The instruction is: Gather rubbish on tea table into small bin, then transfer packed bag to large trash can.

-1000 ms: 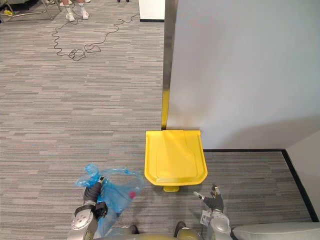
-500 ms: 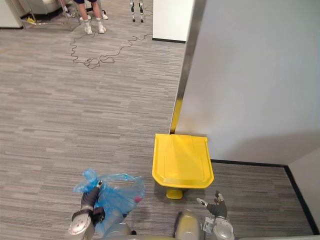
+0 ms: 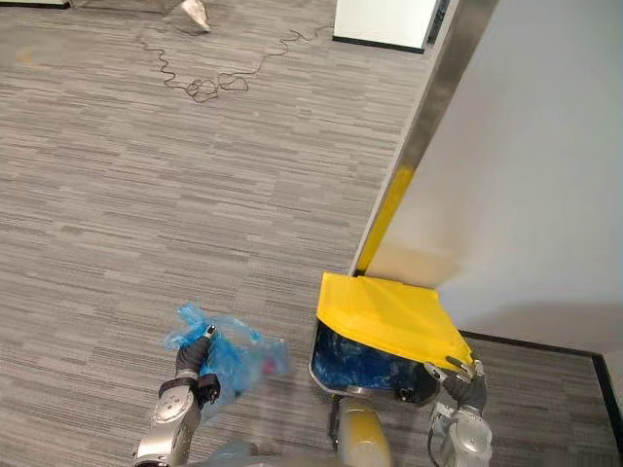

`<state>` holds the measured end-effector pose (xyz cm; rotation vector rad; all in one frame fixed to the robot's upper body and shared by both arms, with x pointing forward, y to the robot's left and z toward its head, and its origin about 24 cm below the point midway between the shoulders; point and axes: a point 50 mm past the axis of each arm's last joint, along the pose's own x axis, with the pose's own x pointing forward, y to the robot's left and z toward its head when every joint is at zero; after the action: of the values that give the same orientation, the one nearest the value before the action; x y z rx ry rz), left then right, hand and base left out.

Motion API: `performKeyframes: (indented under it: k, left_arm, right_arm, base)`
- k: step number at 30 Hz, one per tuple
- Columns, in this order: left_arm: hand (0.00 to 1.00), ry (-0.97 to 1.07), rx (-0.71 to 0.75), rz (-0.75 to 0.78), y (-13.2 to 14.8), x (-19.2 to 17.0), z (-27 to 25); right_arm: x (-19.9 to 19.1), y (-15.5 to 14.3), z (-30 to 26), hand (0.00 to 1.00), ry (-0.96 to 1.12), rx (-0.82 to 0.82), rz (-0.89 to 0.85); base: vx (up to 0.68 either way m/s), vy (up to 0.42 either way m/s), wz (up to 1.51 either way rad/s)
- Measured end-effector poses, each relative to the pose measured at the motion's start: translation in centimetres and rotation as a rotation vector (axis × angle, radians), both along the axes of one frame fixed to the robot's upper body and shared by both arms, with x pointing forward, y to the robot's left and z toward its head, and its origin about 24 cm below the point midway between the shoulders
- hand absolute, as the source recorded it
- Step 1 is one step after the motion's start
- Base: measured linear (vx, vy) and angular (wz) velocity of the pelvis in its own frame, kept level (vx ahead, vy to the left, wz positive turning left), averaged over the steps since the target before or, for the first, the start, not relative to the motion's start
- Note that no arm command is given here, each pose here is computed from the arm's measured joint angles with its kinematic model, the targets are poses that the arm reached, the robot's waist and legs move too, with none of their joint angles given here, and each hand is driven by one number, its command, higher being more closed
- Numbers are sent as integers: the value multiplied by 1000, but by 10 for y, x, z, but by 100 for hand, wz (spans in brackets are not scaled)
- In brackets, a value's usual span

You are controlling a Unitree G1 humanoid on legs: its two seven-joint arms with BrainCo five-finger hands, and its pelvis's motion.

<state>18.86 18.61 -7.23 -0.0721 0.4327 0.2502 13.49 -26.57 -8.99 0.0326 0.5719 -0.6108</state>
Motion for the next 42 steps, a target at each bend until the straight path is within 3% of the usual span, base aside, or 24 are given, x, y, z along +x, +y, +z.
performKeyframes:
  k: [8,11,16,19,22,24,29,36,42]
  left_arm:
    - [100,73,-11,26,1,-20,-14]
    - [100,73,-19,35,-1,-20,-14]
    - [100,104,-38,58,-4,-31,-20]
    - [100,145,-59,82,-13,-44,-27]
    - [100,163,-51,104,-12,-49,-29]
    - [100,169,-37,105,-12,-50,-29]
    - [100,179,-35,63,-18,-52,-30]
    - [100,165,-13,50,-12,-48,-28]
    - [100,109,-4,34,-6,-29,-19]
  right_arm:
    - [6,15,0,0,18,-25,88]
    - [22,20,17,0,-67,-69,126]
    - [64,66,59,0,-311,-63,282]
    - [69,83,82,0,-413,-92,283]
    - [70,82,103,0,-492,-154,218]
    - [63,64,121,0,-545,-248,100]
    - [40,37,117,0,-484,-335,-24]
    - [18,56,41,0,-182,-66,80]
    - [56,99,29,0,-162,76,356]
  base:
    - [-1,20,-4]
    - [-84,-1,-7]
    - [-130,-75,-2]
    - [-92,-134,6]
    - [-53,-167,5]
    - [-37,-155,4]
    - [-13,-109,0]
    - [3,-99,23]
    - [23,-107,41]
